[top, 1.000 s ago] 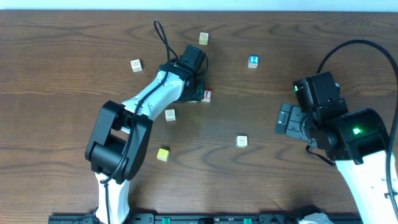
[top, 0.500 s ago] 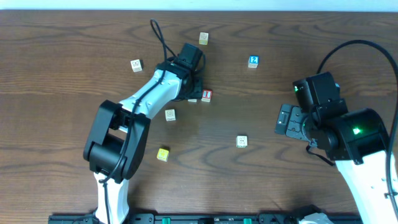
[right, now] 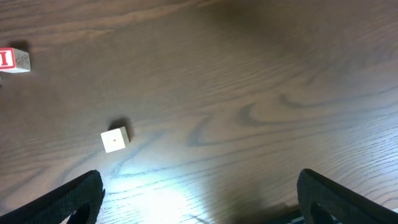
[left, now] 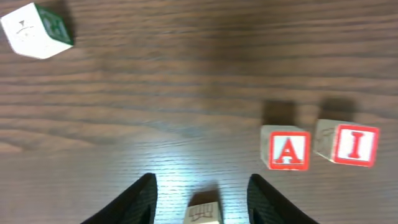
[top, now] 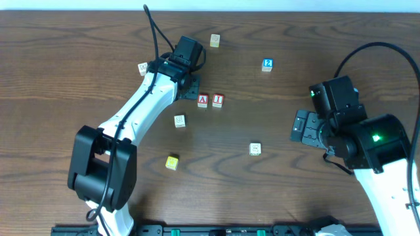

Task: Spell out Ai2
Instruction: 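Nudge the A and I blocks into alignment with the left gripper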

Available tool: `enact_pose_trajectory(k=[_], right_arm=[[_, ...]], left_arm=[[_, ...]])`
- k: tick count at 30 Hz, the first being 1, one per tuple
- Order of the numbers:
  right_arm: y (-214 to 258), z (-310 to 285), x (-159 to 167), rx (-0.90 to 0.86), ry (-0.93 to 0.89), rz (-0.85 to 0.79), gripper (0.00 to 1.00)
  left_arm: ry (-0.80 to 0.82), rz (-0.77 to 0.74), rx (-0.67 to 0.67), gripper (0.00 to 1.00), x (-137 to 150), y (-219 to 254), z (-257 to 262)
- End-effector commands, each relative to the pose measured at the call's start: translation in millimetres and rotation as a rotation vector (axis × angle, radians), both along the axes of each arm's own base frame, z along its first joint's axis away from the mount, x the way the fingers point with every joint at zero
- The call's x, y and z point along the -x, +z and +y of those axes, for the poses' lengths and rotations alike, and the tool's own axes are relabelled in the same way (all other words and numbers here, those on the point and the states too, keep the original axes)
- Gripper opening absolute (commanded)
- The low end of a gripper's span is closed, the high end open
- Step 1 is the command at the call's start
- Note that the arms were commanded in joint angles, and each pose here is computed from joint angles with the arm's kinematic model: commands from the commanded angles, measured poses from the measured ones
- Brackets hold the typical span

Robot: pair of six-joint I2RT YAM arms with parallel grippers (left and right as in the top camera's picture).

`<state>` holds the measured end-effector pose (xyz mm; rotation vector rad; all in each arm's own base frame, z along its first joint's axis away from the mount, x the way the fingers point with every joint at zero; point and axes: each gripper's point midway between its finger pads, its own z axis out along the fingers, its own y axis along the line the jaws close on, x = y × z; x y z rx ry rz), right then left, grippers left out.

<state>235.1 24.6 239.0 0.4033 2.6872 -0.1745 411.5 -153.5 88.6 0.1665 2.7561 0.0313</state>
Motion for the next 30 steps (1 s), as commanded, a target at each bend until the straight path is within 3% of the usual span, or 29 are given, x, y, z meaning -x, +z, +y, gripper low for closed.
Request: enact_pose_trajectory(k=[1,25,30], right_arm=[[1.4,-5.6,1.6,0.014,-0.024,-0.01,0.99],[1.1,-6.0,2.5,0.015,-0.024,-0.006,0.99],[1.1,-6.0,2.5,0.015,-0.024,-0.006,0.99]], left_arm=[[-0.001,0.005,-0.059,0.46,0.0,-10.9,10.4],[0.002,0.125,0.006,0.45,10.6,-74.8,-4.1],[-0.019,0.119,0.082,0.46,7.2,-73.2,-18.9]])
